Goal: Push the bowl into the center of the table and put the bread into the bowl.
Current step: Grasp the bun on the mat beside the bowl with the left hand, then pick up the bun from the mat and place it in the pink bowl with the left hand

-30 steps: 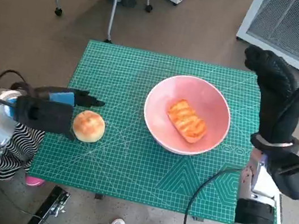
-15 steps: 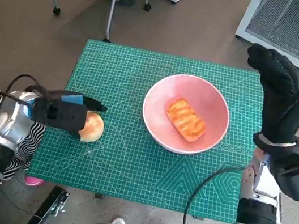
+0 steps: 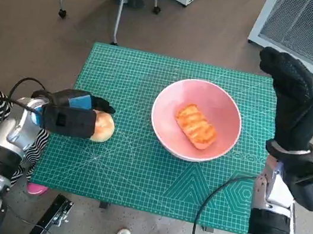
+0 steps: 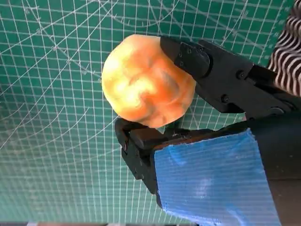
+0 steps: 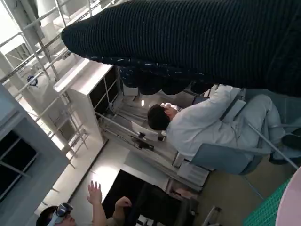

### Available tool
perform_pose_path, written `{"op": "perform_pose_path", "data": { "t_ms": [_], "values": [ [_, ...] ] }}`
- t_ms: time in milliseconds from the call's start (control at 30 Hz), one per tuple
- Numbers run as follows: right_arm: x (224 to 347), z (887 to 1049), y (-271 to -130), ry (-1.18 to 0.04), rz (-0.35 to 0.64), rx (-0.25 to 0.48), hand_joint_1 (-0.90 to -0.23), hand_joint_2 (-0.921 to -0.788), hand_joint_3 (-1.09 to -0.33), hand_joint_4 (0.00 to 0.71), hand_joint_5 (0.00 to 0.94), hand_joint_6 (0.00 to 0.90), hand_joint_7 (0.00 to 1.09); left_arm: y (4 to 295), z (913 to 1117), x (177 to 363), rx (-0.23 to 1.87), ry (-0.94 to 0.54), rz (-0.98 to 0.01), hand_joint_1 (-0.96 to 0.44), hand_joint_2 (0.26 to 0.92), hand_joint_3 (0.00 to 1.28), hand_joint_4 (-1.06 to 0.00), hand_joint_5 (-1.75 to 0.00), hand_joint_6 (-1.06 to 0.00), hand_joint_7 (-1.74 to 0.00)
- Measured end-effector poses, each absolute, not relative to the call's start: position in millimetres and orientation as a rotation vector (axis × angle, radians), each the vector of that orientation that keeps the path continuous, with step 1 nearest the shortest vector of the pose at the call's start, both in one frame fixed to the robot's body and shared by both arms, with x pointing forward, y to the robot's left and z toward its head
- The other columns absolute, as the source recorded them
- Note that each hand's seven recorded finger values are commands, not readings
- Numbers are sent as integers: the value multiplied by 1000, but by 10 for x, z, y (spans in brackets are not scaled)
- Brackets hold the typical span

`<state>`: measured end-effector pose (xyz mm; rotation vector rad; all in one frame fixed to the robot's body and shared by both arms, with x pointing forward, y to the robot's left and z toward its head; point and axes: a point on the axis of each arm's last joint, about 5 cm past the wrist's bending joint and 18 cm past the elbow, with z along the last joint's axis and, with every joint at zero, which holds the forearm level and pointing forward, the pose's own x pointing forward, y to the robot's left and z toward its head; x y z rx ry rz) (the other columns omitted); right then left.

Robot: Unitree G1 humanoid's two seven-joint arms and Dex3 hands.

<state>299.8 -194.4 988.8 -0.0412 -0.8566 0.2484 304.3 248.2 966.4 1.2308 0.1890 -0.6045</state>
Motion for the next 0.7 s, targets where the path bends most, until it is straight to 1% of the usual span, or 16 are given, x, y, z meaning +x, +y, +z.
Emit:
{"op": "perform_pose_path", "data": {
  "t_ms": [33, 100, 400, 467, 567, 700],
  "values": [
    [2997, 9888, -1945, -857, 248, -42, -740, -921, -687, 167, 0, 43, 465, 2479, 9665, 3036, 1230, 179, -607, -28, 879, 84, -778, -975, -660, -1082],
    [2997, 9888, -1946, -856, 248, -42, -740, -921, -687, 166, 0, 42, 465, 2468, 9674, 3023, 1224, 154, -613, -11, 885, 66, -777, -1035, -683, -1085],
    [2997, 9889, -1955, -855, 247, -44, -740, -921, -686, 165, 0, 42, 465, 2456, 9782, 2897, 1134, 17, -642, 2, 889, 49, -781, -1078, -707, -1074],
    [2997, 9889, -1957, -854, 247, -45, -740, -921, -687, 163, 0, 41, 465, 2446, 9844, 2875, 1113, -26, -644, 2, 889, 48, -781, -1082, -708, -1070],
    [2999, 9889, -1959, -850, 247, -46, -740, -921, -687, 161, 0, 41, 465, 2421, 9995, 2849, 1084, -116, -632, 2, 890, 47, -783, -1082, -708, -1068],
    [3001, 9889, -1959, -846, 248, -44, -740, -921, -687, 161, 0, 40, 465, 2387, 10200, 2820, 1056, -228, -592, 2, 890, 46, -787, -1075, -703, -1075]
  ]
}}
